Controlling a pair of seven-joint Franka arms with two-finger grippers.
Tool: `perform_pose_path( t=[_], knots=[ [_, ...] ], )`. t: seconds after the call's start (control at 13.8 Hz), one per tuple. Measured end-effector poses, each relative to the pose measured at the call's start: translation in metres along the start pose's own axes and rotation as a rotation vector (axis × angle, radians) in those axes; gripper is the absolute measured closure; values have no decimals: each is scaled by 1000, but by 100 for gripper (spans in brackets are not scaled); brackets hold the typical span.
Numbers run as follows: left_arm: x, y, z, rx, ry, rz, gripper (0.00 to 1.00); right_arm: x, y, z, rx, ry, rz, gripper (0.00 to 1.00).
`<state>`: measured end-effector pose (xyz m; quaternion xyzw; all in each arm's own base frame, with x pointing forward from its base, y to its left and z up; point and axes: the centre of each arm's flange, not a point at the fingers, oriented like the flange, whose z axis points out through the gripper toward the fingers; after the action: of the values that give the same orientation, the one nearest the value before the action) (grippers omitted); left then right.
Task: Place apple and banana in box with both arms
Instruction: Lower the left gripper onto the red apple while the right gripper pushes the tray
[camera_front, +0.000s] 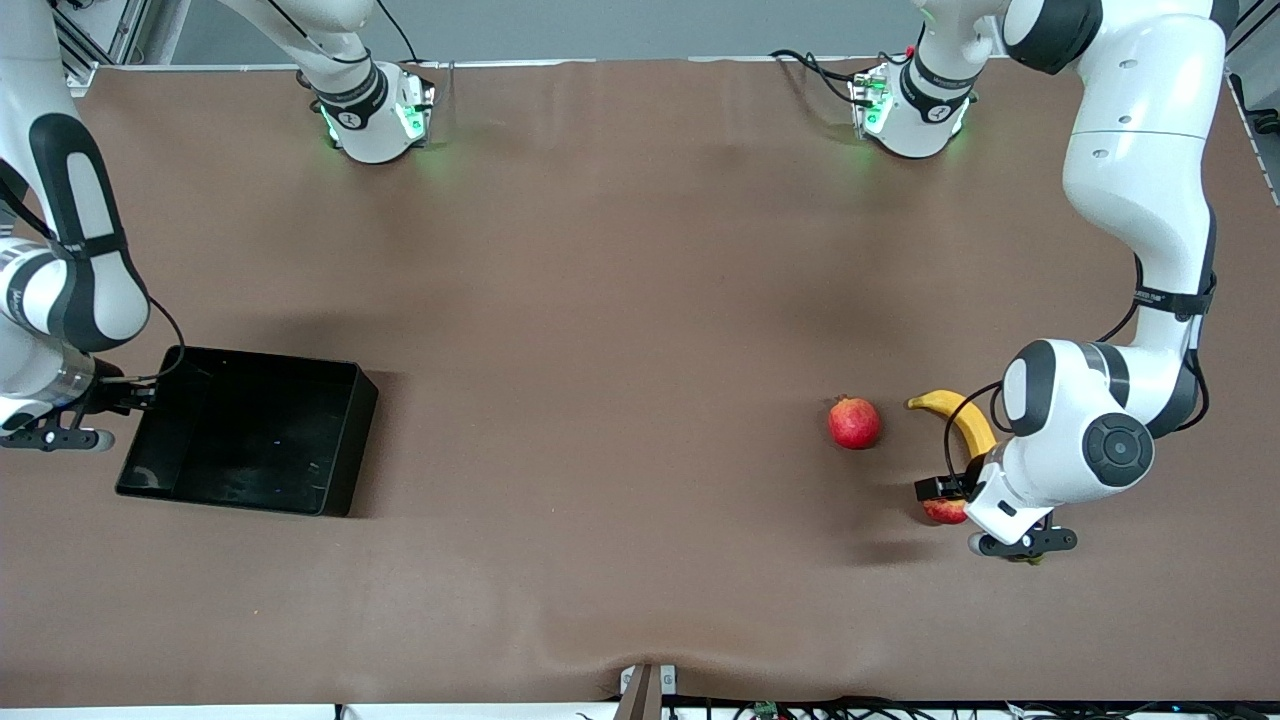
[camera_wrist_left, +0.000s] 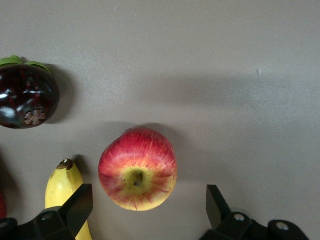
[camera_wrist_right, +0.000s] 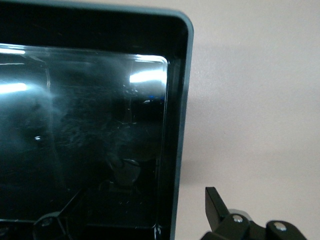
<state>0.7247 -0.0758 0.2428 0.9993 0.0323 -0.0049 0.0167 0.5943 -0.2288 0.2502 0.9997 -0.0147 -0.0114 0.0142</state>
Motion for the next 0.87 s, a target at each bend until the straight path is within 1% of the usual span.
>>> perform_pose_path(
  t=[0.15,0.22,0.36,0.44,0.51,0.65,0.87],
  knots=[
    [0,2,7,0,4,7,0,-3,4,16,5,-18,7,0],
    [1,5,11,4,11,17,0,-3,6,22,4,-19,11,0],
    [1,10,14,24,26,42,0,-2,10,31,-4,2,16,19],
    [1,11,15,30,28,49,0,-1,12,35,-6,6,17,32],
    [1,11,15,41,29,57,0,-2,13,37,-6,6,19,42],
    [1,10,17,69,32,79,0,-1,13,38,-7,7,19,67],
    [1,10,19,80,35,87,0,2,13,34,-6,18,23,96]
  ],
)
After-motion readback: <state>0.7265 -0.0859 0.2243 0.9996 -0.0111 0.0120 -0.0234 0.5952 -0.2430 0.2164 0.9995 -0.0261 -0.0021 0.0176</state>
